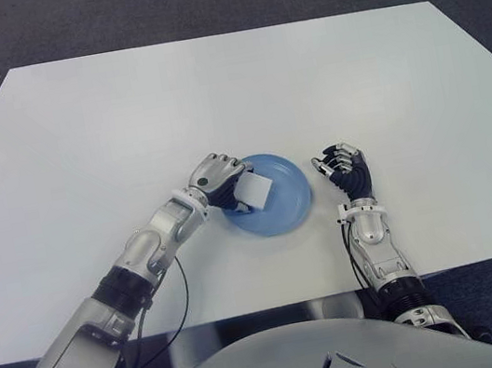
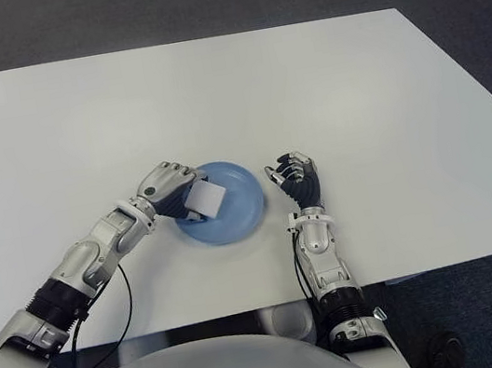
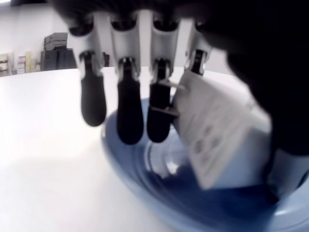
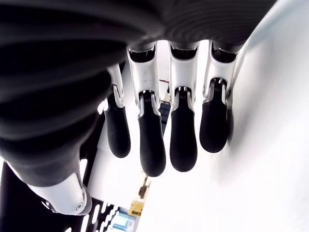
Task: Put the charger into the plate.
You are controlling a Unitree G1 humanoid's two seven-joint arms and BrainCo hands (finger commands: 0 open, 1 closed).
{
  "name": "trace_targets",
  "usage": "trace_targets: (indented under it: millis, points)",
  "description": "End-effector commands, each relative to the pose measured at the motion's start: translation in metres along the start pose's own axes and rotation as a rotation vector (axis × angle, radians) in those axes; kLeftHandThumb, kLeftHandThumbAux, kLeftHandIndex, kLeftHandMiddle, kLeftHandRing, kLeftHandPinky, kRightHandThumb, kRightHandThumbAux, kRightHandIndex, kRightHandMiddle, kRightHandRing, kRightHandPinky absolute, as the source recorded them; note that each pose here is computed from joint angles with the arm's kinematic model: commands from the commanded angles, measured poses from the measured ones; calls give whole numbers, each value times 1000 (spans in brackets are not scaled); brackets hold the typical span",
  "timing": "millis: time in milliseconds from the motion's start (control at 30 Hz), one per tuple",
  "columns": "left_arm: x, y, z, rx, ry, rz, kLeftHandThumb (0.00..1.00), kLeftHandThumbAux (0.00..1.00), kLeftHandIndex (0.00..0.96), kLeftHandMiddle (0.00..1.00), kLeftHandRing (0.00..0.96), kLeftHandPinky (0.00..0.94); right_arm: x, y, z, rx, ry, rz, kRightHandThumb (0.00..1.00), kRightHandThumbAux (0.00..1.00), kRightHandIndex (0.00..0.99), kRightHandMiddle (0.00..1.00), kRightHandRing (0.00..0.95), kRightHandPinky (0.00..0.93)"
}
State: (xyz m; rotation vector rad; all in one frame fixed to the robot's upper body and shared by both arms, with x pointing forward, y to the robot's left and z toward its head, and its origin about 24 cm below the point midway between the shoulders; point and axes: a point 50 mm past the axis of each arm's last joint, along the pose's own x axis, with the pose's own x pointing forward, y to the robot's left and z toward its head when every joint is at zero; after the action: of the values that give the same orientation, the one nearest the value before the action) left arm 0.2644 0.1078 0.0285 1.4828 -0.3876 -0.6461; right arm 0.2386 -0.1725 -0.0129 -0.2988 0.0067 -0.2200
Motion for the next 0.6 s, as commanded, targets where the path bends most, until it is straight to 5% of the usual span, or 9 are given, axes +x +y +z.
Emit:
trace_targets:
  millis: [33,600]
  points:
    - [0,0,-2,40,-17,-1,594,551,201,420,430,423,-1,-1,-5,-10,25,1,704,732,427,574,588,595]
    - [-1,2,2,-11,-67,-10,361,603,9,93,65,31,-1,-1,-5,-10,20,3,704,733,427,569,585,592]
